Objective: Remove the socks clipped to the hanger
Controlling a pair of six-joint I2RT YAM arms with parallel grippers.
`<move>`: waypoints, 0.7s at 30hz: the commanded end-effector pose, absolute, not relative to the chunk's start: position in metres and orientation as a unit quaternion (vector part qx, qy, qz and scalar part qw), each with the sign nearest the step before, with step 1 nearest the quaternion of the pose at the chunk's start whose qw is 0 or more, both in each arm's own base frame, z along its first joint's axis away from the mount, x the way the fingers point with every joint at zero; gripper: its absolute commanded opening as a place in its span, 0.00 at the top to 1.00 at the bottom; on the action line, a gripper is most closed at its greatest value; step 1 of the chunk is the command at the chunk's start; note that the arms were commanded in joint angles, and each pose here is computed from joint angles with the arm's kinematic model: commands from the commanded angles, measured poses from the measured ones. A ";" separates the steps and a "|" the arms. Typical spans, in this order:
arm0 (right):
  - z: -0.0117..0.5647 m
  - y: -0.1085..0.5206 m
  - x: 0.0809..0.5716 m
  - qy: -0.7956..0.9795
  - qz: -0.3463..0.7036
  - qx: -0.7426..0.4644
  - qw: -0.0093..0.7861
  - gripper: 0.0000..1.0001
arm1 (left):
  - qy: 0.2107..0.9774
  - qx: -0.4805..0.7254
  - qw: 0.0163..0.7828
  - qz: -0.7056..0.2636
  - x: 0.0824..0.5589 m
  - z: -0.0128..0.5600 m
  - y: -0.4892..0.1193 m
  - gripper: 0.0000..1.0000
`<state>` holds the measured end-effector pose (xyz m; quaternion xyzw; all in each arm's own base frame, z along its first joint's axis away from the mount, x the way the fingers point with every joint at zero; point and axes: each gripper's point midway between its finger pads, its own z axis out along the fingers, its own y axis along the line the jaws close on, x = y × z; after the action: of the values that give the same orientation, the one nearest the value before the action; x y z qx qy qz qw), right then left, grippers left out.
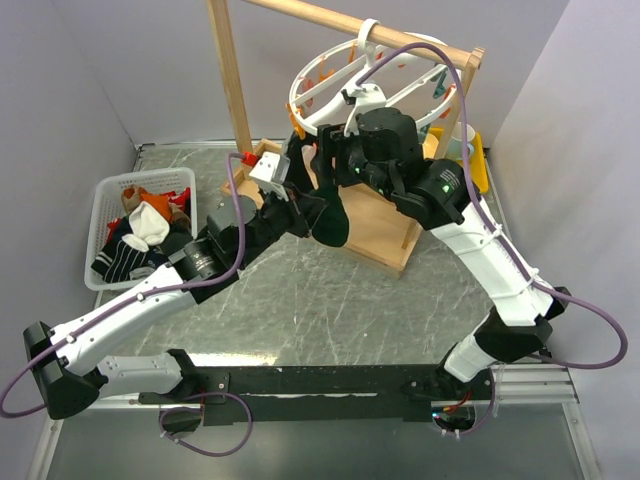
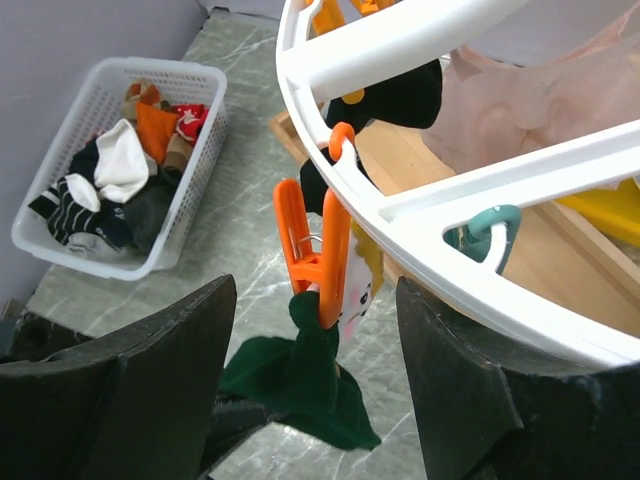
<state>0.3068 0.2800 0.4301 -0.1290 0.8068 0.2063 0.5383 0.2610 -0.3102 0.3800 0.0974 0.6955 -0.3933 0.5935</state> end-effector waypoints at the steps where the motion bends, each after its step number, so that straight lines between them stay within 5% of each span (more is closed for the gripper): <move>1: 0.444 0.284 0.321 0.792 0.196 -0.116 0.567 0.32 | 0.671 0.106 0.608 -0.411 0.255 0.399 -0.318 0.99; 5: 0.440 0.282 0.327 0.791 0.178 -0.115 0.574 0.36 | 0.671 0.118 0.600 -0.419 0.248 0.395 -0.328 0.99; 15: 0.449 0.268 0.322 0.778 0.177 -0.097 0.595 0.67 | 0.673 0.127 0.591 -0.426 0.237 0.384 -0.330 0.99; 21: 0.447 0.258 0.319 0.770 0.179 -0.081 0.608 0.72 | 0.666 0.155 0.586 -0.434 0.224 0.370 -0.328 0.99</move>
<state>0.3250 0.2721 0.4129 -0.1123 0.8032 0.1570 0.5635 0.2397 -0.3292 0.3556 0.1326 0.6995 -0.4051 0.5736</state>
